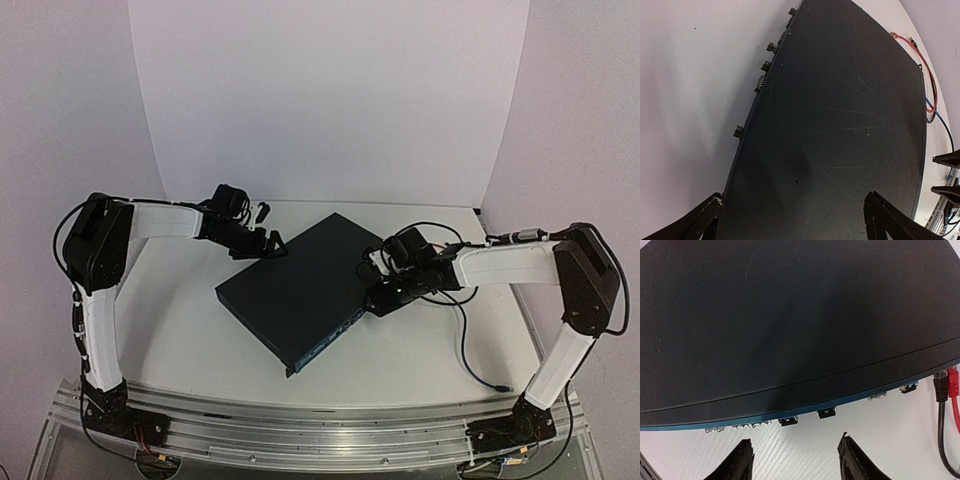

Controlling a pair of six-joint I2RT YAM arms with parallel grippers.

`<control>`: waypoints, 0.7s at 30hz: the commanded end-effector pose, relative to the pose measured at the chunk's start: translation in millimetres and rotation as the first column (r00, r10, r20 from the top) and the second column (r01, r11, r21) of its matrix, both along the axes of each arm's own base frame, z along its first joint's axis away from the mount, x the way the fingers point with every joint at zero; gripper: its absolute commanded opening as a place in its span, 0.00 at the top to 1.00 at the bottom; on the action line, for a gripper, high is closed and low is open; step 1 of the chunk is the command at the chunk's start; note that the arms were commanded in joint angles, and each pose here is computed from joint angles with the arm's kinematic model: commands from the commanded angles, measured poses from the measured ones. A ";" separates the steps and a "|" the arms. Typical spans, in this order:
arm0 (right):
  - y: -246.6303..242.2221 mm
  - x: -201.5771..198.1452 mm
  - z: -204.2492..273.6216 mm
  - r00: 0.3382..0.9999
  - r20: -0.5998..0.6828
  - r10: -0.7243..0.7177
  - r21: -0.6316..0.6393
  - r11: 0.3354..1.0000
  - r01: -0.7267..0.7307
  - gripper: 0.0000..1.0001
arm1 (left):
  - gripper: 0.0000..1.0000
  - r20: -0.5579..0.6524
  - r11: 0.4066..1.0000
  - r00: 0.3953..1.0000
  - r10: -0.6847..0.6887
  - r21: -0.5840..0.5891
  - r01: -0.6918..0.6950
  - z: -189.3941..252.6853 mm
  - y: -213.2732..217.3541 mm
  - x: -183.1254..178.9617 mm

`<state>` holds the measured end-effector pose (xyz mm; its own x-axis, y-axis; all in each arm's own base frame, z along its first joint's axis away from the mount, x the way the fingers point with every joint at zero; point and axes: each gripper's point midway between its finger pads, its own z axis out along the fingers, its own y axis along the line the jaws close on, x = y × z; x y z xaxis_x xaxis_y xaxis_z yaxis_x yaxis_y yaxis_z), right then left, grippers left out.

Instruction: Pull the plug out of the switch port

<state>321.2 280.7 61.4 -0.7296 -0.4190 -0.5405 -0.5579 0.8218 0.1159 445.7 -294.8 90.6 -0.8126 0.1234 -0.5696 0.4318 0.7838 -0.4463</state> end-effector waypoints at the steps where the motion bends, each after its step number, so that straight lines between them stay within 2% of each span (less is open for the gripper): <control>1: 9.0 2.2 -0.2 1.000 -0.022 0.008 0.020 1.000 -0.008 0.50 | 0.06 -0.005 0.994 0.995 -0.100 -0.035 0.100 3.9 -24.4 -2.3; 6: 14.8 1.5 -6.7 0.999 -0.051 0.015 0.032 0.999 -0.014 0.59 | 0.09 -0.031 0.990 0.989 -0.143 -0.021 0.143 -9.3 -34.4 -6.2; 21: 20.1 9.8 -14.2 0.999 -0.041 0.035 0.013 0.999 -0.035 0.73 | 0.17 -0.052 0.977 0.976 -0.213 -0.003 0.213 -19.7 -48.4 -15.5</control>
<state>325.2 293.1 43.3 -0.7513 -0.4293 -0.5012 -0.5636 0.8126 0.1488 441.0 -335.9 81.5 -0.7852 0.2503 -0.5664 0.5546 0.6911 -0.4634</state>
